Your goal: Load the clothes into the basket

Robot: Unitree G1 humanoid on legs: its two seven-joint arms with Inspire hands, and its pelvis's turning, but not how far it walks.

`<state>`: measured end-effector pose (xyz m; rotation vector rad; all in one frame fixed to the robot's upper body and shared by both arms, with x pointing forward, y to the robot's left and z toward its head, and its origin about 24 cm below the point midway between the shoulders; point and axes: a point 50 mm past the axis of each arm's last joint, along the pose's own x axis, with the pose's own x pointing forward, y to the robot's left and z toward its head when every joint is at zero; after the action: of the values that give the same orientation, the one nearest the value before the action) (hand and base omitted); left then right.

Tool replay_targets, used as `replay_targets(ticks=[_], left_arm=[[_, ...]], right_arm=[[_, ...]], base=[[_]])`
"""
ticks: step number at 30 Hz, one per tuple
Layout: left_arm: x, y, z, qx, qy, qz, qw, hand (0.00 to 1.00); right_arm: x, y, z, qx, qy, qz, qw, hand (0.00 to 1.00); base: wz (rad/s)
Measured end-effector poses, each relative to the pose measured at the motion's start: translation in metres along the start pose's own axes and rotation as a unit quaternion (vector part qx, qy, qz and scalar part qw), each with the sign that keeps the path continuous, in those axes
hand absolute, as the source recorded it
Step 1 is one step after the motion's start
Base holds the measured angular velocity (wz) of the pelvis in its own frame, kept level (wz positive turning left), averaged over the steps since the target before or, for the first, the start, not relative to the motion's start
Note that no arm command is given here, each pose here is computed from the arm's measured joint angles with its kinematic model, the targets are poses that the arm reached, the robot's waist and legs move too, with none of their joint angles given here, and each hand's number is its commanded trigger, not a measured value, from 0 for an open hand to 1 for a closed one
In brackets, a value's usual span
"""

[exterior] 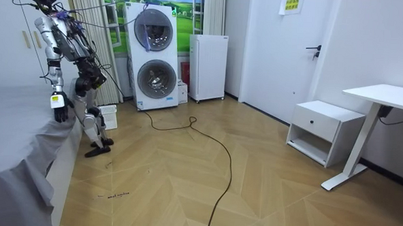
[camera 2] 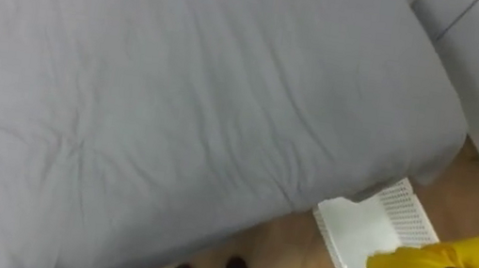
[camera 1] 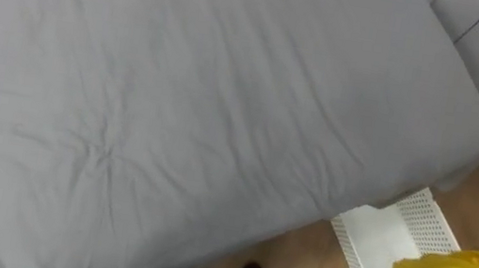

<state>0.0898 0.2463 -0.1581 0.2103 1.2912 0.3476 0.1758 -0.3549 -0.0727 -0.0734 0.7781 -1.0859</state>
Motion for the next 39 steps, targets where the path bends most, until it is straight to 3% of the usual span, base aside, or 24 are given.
replay_targets(ticks=[3, 4, 5, 6, 39], left_arm=[[0.000, -0.003, 0.007, 0.003, -0.009, -0.005, 1.000, 0.00], [0.000, -0.004, 0.009, 0.004, -0.010, -0.007, 1.000, 0.00], [0.000, -0.005, 0.012, -0.001, -0.013, -0.008, 1.000, 0.00], [0.000, -0.005, 0.014, -0.002, -0.016, -0.009, 1.000, 0.00], [-0.001, -0.006, 0.019, -0.017, -0.043, -0.012, 0.999, 0.00]], right_arm=[[0.001, 0.002, 0.006, 0.006, 0.005, -0.003, 1.000, 1.00], [0.002, 0.002, 0.009, 0.010, 0.006, -0.005, 1.000, 0.89], [0.003, 0.000, 0.011, 0.013, 0.006, -0.008, 1.000, 0.62], [0.005, -0.003, 0.012, 0.016, 0.005, -0.013, 1.000, 0.00], [0.010, -0.018, 0.017, 0.066, 0.007, -0.053, 0.996, 0.00]], base=[[0.05], [0.03], [0.04], [0.04], [0.06]])
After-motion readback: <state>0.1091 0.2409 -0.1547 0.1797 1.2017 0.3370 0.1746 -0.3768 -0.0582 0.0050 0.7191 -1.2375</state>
